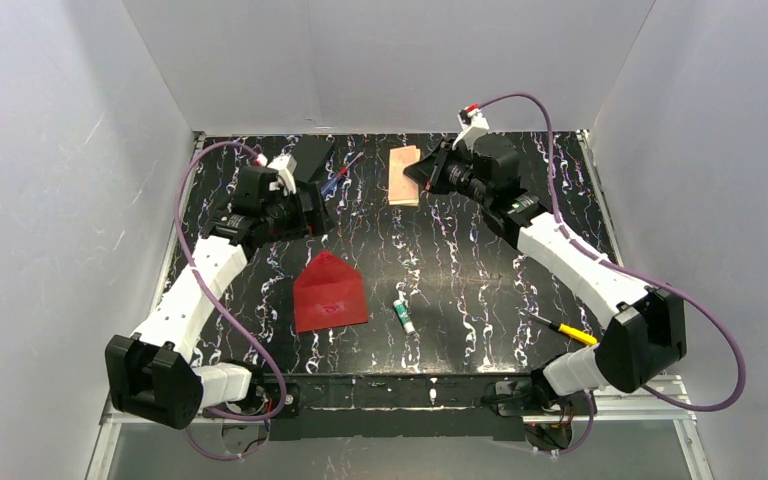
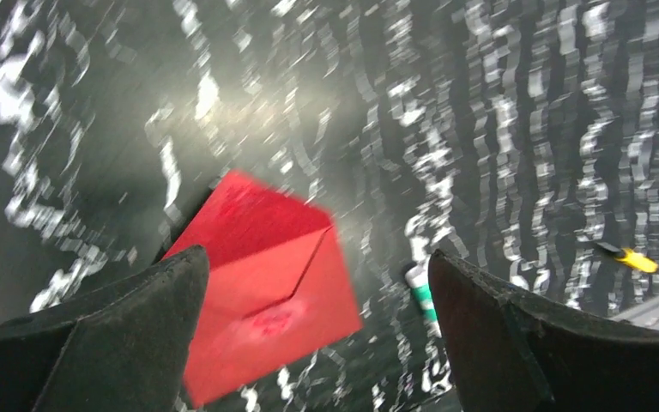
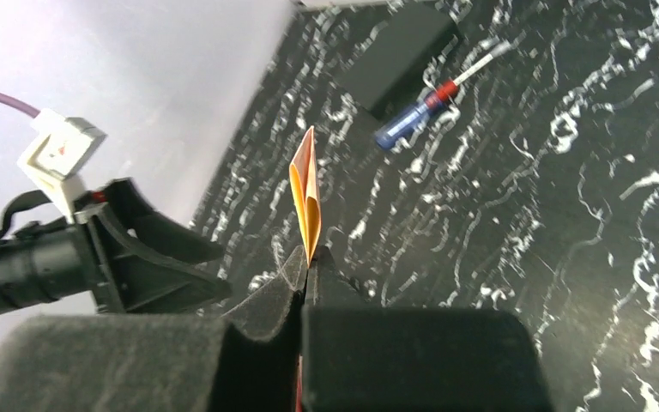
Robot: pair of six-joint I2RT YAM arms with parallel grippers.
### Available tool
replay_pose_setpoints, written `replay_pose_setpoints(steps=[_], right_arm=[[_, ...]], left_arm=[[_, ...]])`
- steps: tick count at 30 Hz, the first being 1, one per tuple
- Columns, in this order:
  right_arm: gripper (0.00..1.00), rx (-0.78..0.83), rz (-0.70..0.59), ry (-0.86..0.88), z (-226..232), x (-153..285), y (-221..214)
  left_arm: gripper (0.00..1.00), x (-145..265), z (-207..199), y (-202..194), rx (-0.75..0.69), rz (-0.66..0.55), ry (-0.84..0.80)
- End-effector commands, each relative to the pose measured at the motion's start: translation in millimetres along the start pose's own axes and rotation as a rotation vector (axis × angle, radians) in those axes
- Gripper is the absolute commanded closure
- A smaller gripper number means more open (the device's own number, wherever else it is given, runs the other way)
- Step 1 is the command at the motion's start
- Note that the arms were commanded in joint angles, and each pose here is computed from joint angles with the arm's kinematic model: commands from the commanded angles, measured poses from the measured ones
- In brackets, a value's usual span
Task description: Place the letter into the envelope and seal it
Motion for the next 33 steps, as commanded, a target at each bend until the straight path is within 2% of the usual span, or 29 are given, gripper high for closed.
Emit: replay_pose_setpoints(steps=[1,5,11,16,20,28,33], right_arm=[[0.99,0.069,0.134,-0.060,-28,-9,-39],[0.99,-0.010,0.224,-0.005,-30,-29,-72],[0.99,-0.079,0.254,-0.014,-39,-49,-90],[0.99,-0.101,0.290,-0.012,-45,-56,-104],[0.99,-0.105,0.312,-0.002,-44,-57,-107],[0.99,-0.065,0.304,-0.007,-43,-54,-99],[0.99,-0.073,0.304,0.007,-42,-55,-95]], left_arm=[[0.02,25,42,-50,0.030,0.171,0.165],[0.23,36,49,-98,0.145,0.348,0.215],[0.36,68,50,-172,0.187,0.576,0.366],[0.43,66,48,-207,0.158,0.646,0.383],[0.47,49,61,-221,0.145,0.663,0.482],[0.54,11,74,-228,0.131,0.647,0.539],[0.58,-4,92,-225,0.121,0.575,0.647]])
Point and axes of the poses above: each gripper's point midway between its finger pads, its own x axis back along the fingers, its own z axis along the line the jaws close on, y = z × x, the point moved 2 cm from there along x, back along the fingers, and after that the axes turned 7 degrees about x, right-handed, at the moved point
